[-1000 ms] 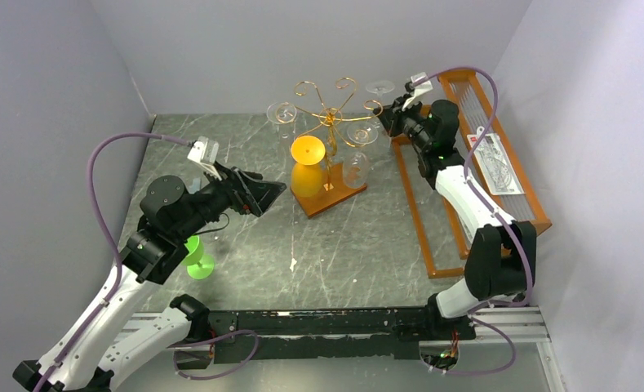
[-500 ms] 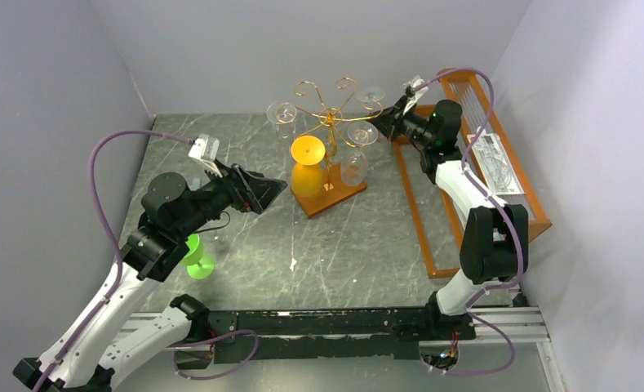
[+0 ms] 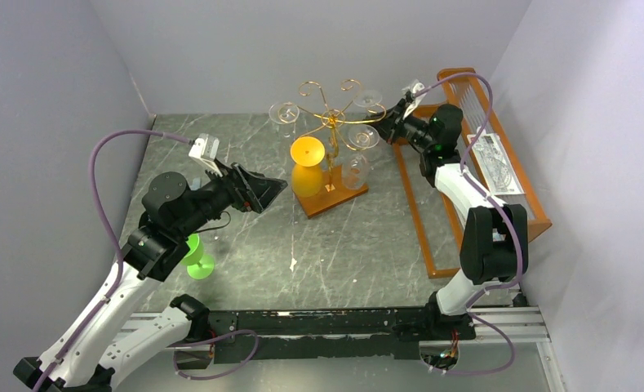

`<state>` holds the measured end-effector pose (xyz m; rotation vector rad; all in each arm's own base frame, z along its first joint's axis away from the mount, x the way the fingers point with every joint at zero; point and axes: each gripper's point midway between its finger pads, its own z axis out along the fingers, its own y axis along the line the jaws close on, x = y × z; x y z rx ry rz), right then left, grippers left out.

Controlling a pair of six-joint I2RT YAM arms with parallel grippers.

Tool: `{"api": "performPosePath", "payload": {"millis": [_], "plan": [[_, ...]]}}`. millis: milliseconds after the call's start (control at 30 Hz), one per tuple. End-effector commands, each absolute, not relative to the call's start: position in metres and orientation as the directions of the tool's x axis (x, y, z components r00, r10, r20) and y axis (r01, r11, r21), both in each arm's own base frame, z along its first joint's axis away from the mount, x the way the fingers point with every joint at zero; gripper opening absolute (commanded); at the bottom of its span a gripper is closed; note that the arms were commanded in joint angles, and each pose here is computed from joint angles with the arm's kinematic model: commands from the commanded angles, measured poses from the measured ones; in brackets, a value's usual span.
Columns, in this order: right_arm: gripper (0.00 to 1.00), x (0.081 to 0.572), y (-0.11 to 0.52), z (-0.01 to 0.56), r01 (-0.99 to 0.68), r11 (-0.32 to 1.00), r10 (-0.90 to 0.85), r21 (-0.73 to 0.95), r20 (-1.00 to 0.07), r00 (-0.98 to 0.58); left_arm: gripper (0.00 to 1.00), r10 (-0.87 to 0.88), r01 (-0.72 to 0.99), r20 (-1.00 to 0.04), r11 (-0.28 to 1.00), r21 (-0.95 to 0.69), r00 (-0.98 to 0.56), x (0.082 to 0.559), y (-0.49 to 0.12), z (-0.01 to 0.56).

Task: Place the wine glass upside down on the wine glass rack

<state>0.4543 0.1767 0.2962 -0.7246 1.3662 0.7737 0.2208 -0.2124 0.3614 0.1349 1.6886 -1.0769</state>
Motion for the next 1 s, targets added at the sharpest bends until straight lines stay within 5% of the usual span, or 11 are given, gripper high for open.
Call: {"api": "performPosePath", "payload": {"millis": [0, 600, 967], "plan": [[0.0, 0.439, 0.18, 0.313, -0.852, 0.515, 0.055, -0.093, -0.988, 0.142, 0.94, -0.423, 0.568, -0.814, 0.583, -0.581, -0.399, 0.22, -0.21, 0.373], [0.0, 0.423, 0.188, 0.313, -0.896, 0.432, 0.068, -0.106, -0.986, 0.149, 0.94, -0.407, 0.545, -0.819, 0.612, -0.573, -0.405, 0.226, -0.209, 0.368], [0.0, 0.414, 0.179, 0.32, -0.847, 0.515, 0.089, -0.132, -0.974, 0.206, 0.94, -0.405, 0.532, -0.82, 0.626, -0.571, -0.405, 0.226, -0.206, 0.365]]}}
